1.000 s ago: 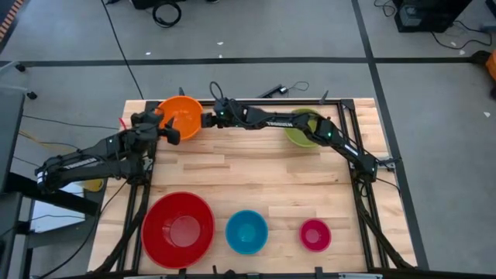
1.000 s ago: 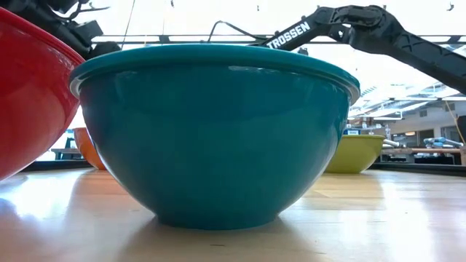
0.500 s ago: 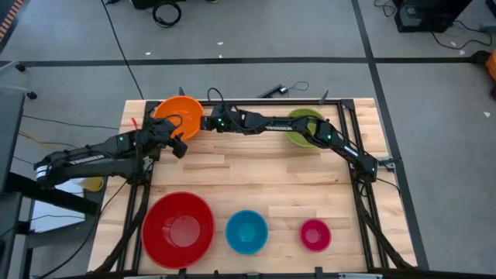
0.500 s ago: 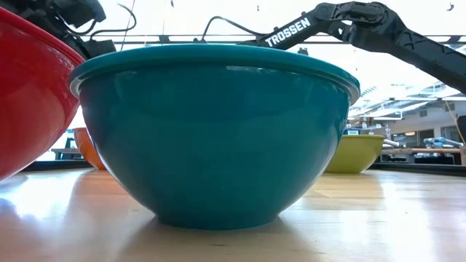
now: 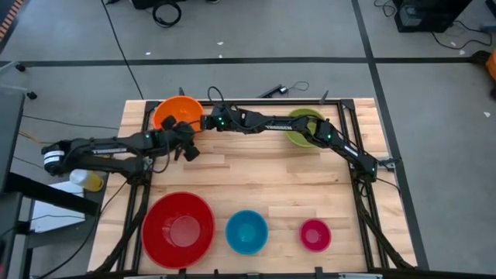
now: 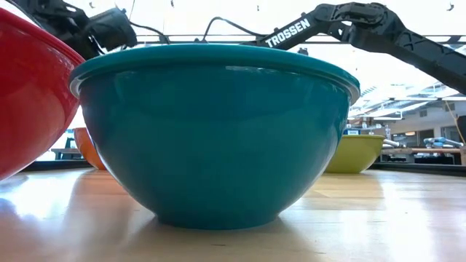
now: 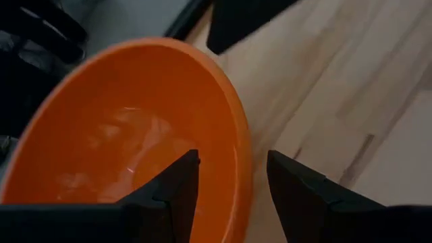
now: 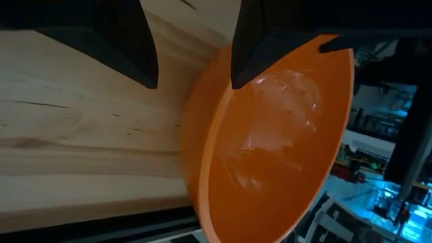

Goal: Nest bowls inside each other
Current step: Stack the orange bowl on top of the red bowl

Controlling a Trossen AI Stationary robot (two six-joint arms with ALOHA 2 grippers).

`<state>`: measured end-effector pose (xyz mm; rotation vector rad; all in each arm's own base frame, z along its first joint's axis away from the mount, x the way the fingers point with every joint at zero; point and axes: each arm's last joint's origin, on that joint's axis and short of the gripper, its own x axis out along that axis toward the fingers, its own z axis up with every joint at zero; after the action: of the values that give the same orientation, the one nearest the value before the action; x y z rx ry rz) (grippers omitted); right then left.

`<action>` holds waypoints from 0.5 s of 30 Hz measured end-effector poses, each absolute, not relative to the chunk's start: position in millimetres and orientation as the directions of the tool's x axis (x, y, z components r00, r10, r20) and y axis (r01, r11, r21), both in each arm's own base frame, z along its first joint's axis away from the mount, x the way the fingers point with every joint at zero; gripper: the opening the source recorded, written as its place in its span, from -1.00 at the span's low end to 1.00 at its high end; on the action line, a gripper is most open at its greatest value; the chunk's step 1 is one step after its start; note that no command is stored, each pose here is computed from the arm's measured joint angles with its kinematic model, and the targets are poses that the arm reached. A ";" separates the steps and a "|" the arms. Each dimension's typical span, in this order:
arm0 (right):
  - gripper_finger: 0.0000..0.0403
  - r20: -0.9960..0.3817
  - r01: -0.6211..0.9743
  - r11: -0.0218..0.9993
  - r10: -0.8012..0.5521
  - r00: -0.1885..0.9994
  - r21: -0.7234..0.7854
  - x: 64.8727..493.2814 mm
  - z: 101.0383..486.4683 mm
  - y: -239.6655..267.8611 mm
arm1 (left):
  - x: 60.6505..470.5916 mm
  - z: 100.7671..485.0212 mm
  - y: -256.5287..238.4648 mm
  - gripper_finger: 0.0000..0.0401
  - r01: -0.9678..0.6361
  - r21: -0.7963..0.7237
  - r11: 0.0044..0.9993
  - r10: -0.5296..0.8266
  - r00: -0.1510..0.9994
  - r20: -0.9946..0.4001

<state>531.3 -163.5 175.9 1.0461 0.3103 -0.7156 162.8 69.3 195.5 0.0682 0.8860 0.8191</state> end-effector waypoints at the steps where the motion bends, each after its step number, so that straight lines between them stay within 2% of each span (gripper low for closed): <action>1: -0.05 -0.553 0.670 0.312 -0.389 0.737 0.674 531.3 175.9 -163.5 | 164.6 192.7 69.6 -0.12 -0.598 0.372 0.710 0.650 0.352 -0.673; 6: -0.05 -0.553 0.670 0.311 -0.390 0.737 0.674 531.2 176.0 -163.9 | 172.6 179.9 73.7 -0.12 -0.570 0.311 0.760 0.570 0.356 -0.741; 11: -0.05 -0.554 0.665 0.314 -0.378 0.742 0.677 531.3 175.9 -163.6 | 181.3 178.7 73.5 -0.12 -0.552 0.198 0.810 0.489 0.448 -0.748; 15: -0.05 -0.556 0.657 0.323 -0.357 0.751 0.681 531.7 175.9 -162.6 | 186.4 184.0 69.2 -0.12 -0.526 0.168 0.834 0.471 0.519 -0.713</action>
<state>531.7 -162.6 175.9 1.0463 0.3308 -0.6810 186.4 69.2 184.0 -0.0715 0.8323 0.5983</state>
